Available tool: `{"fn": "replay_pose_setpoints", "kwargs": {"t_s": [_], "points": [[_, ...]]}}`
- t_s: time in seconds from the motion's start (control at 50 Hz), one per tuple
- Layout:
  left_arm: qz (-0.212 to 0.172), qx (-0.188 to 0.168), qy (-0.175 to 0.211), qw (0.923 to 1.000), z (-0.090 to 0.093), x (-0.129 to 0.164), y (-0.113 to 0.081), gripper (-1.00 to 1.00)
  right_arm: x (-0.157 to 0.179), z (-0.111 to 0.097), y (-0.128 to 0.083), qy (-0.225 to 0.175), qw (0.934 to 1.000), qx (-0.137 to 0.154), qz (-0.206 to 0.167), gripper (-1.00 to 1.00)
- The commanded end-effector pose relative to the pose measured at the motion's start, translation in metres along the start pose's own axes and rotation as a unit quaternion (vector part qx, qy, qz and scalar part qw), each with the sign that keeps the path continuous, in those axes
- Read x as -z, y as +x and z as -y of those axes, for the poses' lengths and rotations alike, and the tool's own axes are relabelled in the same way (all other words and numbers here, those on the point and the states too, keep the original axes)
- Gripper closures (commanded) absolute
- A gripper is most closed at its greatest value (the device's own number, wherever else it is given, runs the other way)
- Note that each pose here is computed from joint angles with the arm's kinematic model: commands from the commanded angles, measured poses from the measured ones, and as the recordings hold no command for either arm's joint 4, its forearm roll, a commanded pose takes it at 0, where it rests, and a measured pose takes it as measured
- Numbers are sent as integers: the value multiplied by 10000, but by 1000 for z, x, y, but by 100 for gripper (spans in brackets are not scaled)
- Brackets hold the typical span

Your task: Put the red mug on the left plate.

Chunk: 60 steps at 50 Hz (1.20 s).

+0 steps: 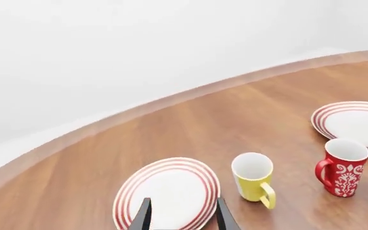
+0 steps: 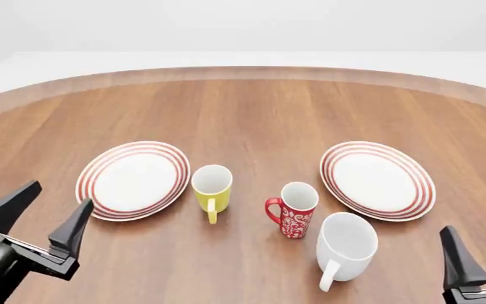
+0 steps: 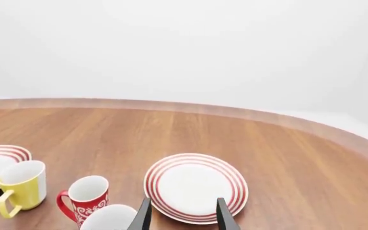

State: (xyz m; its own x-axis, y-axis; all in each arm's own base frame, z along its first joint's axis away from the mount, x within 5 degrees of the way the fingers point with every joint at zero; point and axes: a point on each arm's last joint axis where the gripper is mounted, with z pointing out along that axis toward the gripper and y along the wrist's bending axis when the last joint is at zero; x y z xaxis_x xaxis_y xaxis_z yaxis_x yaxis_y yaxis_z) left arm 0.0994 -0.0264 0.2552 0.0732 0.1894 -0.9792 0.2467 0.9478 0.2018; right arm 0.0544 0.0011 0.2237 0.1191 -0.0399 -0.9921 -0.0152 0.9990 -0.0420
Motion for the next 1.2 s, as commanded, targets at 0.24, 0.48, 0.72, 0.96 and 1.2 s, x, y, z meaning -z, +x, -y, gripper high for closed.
{"fn": "replay_pose_setpoints", "kwargs": {"t_s": [0.24,0.48,0.72,0.96,1.2], "points": [[50,-486,957,9942,22,-51,-38,-100,0,0,8,3,9999,-43,-103,-100],[-19,-744,1612,9841,48,-77,-50,-100,0,-1,4,-37,10000,14,-82,-100],[-89,-1048,2170,9705,77,-99,-64,-100,0,-1,9,-59,9999,40,-82,-100],[-165,-1296,2620,9562,105,-116,-70,-100,0,-1,6,-72,9999,49,-85,-100],[-419,-1383,3044,9415,136,-129,-64,-100,0,-2,9,-109,9999,37,-92,-100]]}}
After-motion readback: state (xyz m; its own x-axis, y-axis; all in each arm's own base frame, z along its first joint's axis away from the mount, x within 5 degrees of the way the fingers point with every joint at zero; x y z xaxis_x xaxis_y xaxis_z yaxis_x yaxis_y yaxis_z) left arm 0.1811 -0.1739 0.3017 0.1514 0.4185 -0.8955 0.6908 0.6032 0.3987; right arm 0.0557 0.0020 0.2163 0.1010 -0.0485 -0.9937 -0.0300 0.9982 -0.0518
